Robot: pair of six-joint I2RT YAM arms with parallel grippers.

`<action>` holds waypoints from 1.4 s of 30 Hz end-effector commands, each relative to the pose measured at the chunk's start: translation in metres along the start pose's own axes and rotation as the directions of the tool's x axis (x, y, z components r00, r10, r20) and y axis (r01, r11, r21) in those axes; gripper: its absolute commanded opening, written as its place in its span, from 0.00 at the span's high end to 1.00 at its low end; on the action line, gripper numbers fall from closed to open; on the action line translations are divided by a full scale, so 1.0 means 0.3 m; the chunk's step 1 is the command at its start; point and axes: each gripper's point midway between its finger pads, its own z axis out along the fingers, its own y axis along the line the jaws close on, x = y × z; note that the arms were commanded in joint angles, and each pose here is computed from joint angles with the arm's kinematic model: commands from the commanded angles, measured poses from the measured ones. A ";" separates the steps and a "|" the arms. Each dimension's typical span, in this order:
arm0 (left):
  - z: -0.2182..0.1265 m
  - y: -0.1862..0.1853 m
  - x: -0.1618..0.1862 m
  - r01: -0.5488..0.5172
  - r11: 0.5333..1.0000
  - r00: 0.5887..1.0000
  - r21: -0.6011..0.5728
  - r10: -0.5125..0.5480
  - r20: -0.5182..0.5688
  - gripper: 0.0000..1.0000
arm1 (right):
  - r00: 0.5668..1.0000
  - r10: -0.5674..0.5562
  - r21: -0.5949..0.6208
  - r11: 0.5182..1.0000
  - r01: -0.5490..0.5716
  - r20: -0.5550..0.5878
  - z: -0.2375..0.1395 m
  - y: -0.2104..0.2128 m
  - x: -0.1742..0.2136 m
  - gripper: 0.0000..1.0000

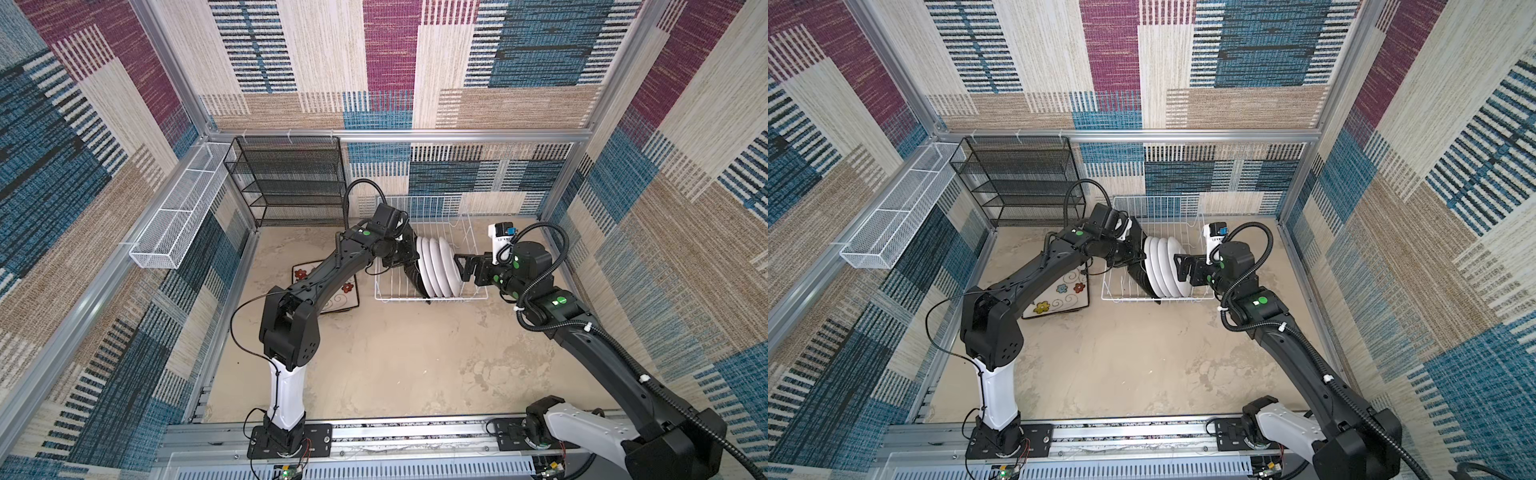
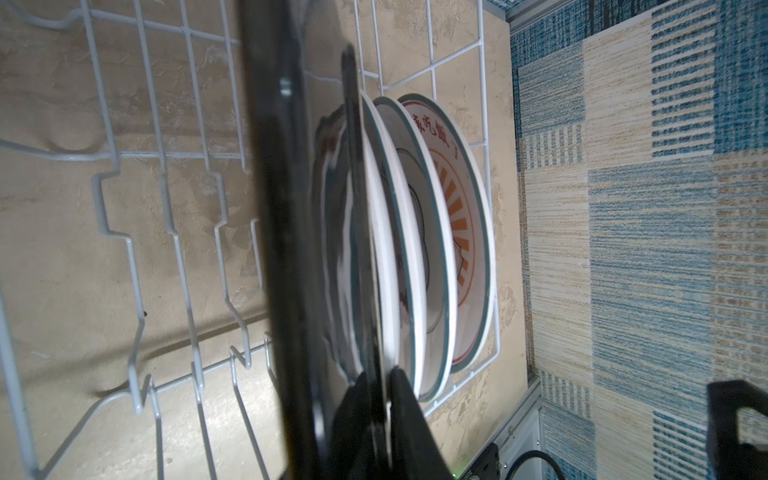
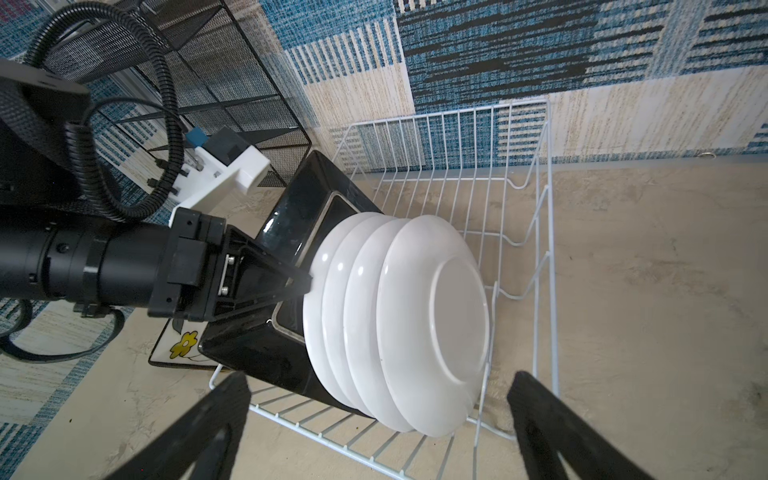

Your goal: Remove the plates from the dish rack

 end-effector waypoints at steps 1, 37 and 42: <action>-0.006 0.008 0.001 0.004 1.000 1.000 -0.016 -0.004 0.006 0.85 | 0.999 -0.004 -0.011 1.000 0.005 0.040 -0.006 0.009 -0.031 0.01; -0.109 -0.122 -0.038 0.072 0.994 0.988 0.086 -0.083 0.130 1.00 | 0.998 -0.010 -0.004 1.000 0.010 0.069 -0.023 0.004 -0.046 0.01; -0.141 -0.126 -0.041 0.059 0.995 0.987 0.076 -0.069 0.145 1.00 | 0.997 -0.013 -0.005 1.000 0.013 0.071 -0.025 0.005 -0.047 0.01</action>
